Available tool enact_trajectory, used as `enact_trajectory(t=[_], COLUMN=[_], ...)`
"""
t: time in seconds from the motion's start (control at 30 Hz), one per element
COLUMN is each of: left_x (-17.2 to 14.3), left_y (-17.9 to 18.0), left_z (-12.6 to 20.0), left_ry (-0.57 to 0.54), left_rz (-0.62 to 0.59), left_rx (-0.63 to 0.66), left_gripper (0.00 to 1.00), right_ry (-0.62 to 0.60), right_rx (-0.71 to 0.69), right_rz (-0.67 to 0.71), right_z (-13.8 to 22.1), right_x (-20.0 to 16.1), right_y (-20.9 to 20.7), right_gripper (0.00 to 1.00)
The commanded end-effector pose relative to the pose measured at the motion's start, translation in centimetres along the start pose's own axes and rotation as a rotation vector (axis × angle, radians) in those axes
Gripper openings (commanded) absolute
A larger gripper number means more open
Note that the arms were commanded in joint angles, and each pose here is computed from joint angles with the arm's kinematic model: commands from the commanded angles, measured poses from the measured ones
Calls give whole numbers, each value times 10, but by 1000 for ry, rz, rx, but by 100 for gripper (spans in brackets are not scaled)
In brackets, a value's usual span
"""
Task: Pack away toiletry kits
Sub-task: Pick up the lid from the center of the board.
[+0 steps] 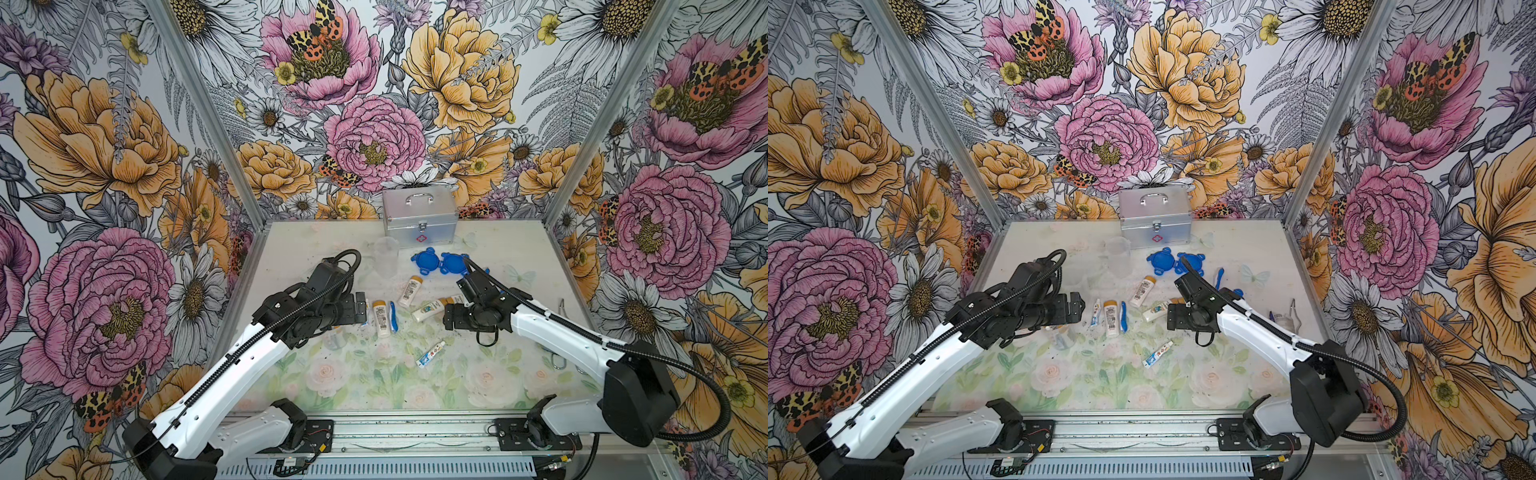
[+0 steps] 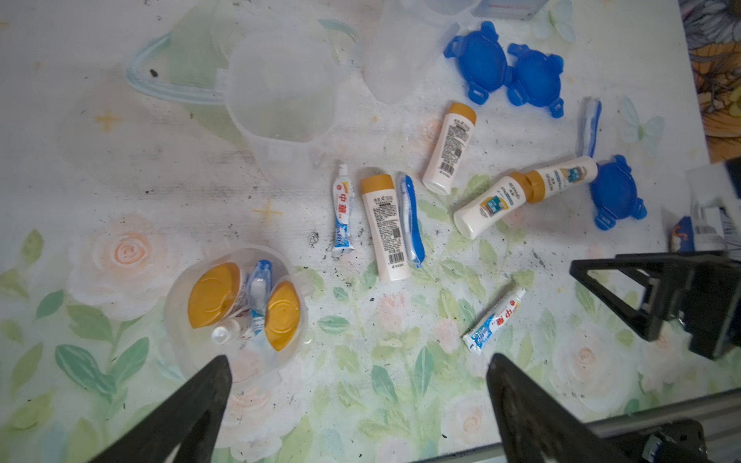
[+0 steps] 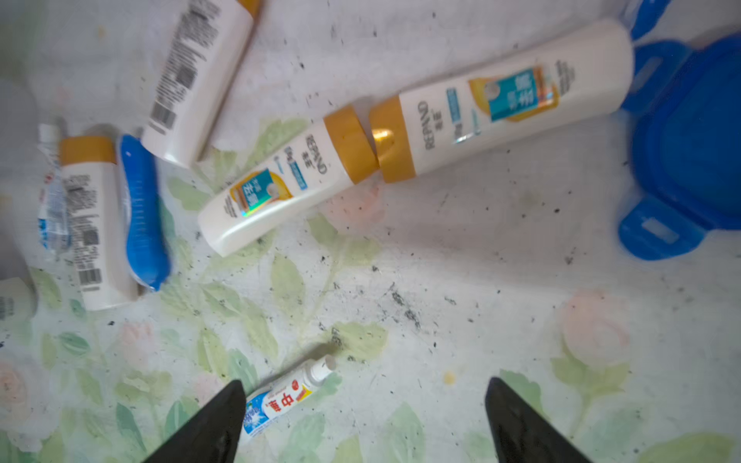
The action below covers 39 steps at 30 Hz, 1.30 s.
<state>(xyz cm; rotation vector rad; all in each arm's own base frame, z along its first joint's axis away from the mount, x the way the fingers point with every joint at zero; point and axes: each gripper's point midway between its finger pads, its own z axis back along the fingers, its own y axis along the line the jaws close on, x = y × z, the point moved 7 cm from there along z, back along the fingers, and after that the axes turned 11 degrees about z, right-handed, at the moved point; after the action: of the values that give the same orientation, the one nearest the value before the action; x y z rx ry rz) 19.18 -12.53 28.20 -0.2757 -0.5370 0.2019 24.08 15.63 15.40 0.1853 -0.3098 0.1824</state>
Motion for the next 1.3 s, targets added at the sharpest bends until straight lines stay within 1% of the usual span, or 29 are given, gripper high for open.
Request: enact_trajectory(t=[0.0, 0.07, 0.13, 0.2, 0.3, 0.4, 0.53, 0.63, 0.93, 1.07, 1.27], left_x=[-2, -3, -6, -8, -8, -6, -2, -1, -3, -3, 0], left_y=[-18, -20, -21, -22, -24, -25, -27, -27, -20, -20, -25], left_z=[8, 7, 4, 2, 2, 0, -5, -5, -9, -10, -15], left_ry=[32, 42, 64, 82, 79, 81, 97, 99, 123, 129, 140], left_rz=[-8, -13, -17, -20, -25, -34, -50, -52, -13, 1, 6], left_rx=[-62, -71, -75, -82, -102, -112, -114, -116, -117, -113, -111], left_gripper=[99, 99, 99, 99, 99, 99, 99, 99, 99, 99, 99], right_ry=[38, 44, 34, 43, 65, 83, 138, 150, 175, 214, 239], right_rx=[41, 37, 7, -13, -92, -154, -232, -256, -245, -173, -86], right_rz=[-33, -41, -62, -90, -102, -104, -106, -121, -123, -116, -88], right_z=[2, 1, 5, 5, 8, 7, -1, -4, -25, -45, -59], right_x=[11, 13, 12, 10, 14, 23, 35, 45, 85, 88, 86], right_y=[9, 9, -2, -18, -49, -79, -116, -140, -186, -193, -188], right_gripper=[93, 93, 94, 94, 94, 94, 94, 94, 94, 94, 94])
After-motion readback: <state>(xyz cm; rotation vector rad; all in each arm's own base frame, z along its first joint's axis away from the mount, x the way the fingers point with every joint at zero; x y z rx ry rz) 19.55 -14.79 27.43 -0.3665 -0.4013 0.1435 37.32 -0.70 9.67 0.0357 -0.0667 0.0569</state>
